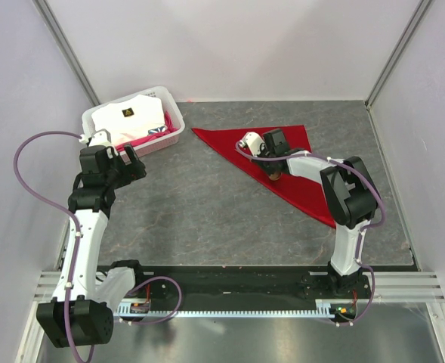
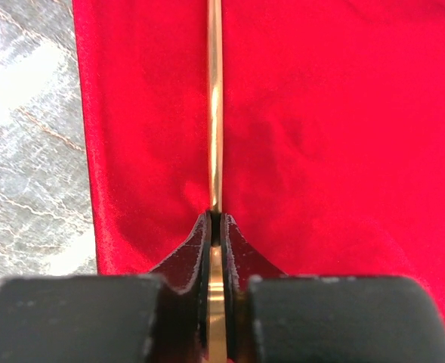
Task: Fold the napkin, place the utensils inside, and roll it up
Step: Place the utensil onto the napkin, then fold the napkin
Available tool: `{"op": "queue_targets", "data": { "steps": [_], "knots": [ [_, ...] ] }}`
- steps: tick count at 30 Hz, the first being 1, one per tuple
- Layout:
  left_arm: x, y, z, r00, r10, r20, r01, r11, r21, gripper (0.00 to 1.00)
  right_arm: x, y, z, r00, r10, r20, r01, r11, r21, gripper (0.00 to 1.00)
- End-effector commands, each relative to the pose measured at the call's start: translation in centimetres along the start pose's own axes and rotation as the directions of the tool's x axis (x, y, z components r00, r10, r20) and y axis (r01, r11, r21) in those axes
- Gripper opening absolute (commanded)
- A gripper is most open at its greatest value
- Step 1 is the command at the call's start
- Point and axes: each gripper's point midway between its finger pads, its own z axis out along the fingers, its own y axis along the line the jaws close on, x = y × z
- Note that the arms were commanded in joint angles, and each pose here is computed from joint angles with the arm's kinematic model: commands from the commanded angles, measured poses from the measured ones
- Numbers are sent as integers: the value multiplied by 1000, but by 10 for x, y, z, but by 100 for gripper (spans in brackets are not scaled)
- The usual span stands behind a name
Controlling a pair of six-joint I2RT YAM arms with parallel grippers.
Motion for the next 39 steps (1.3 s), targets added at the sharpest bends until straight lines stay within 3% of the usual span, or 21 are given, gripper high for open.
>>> {"op": "queue_targets", "data": {
  "steps": [1, 6, 10, 14, 17, 18, 20, 21, 22, 24, 25, 26, 29, 31, 33, 39],
  "knots": [
    [-10, -8, 0, 999, -3, 32, 2, 999, 33, 100, -9, -13, -2, 1000, 2, 7, -2, 1000, 29, 15],
    [-10, -9, 1, 999, -4, 31, 3, 999, 36, 100, -26, -18, -18, 998, 45, 52, -48, 997, 54, 46],
    [-10, -8, 0, 999, -4, 32, 3, 999, 34, 100, -50, -23, -48, 987, 85, 138, -95, 993, 70, 49],
    [-9, -10, 2, 1000, -1, 26, 0, 999, 38, 100, -80, -34, -113, 939, 211, 271, -249, 961, 116, 50],
    [-4, -15, 4, 1000, 3, 7, -3, 998, 59, 100, -79, -40, -158, 831, 420, 364, -498, 854, 150, 54],
    [-2, -19, 6, 1000, 10, -4, -9, 998, 69, 100, -62, -39, -161, 730, 570, 376, -658, 736, 161, 57],
    [1, -25, 7, 1000, 20, -19, -18, 996, 86, 100, -31, -30, -176, 648, 671, 361, -756, 623, 198, 58],
    [4, -30, 8, 999, 31, -29, -28, 995, 99, 100, -17, -27, -179, 547, 750, 370, -836, 507, 209, 59],
    [6, -29, 10, 999, 30, -36, -27, 995, 95, 100, 1, -28, -183, 496, 781, 380, -867, 426, 258, 59],
    [14, -44, 9, 996, 67, -55, -59, 990, 131, 100, 44, -7, -184, 443, 841, 312, -882, 346, 321, 60],
    [16, -46, 10, 995, 76, -65, -66, 989, 134, 99, 57, -3, -185, 367, 871, 328, -905, 252, 343, 60],
    [18, -50, 9, 994, 86, -65, -76, 987, 145, 99, 82, 8, -189, 351, 889, 294, -891, 221, 396, 60],
    [24, -58, 9, 991, 112, -76, -99, 982, 161, 99, 115, 11, -205, 259, 904, 341, -893, 89, 442, 59],
    [26, -62, 9, 988, 129, -80, -114, 979, 169, 99, 128, 5, -219, 165, 898, 407, -910, -21, 414, 59],
    [30, -68, 8, 986, 143, -89, -125, 975, 184, 99, 149, 7, -223, 96, 908, 408, -905, -91, 416, 57],
    [37, -78, 6, 979, 179, -97, -155, 965, 212, 100, 185, 27, -217, -56, 938, 343, -887, -204, 413, 55]
  ]
}}
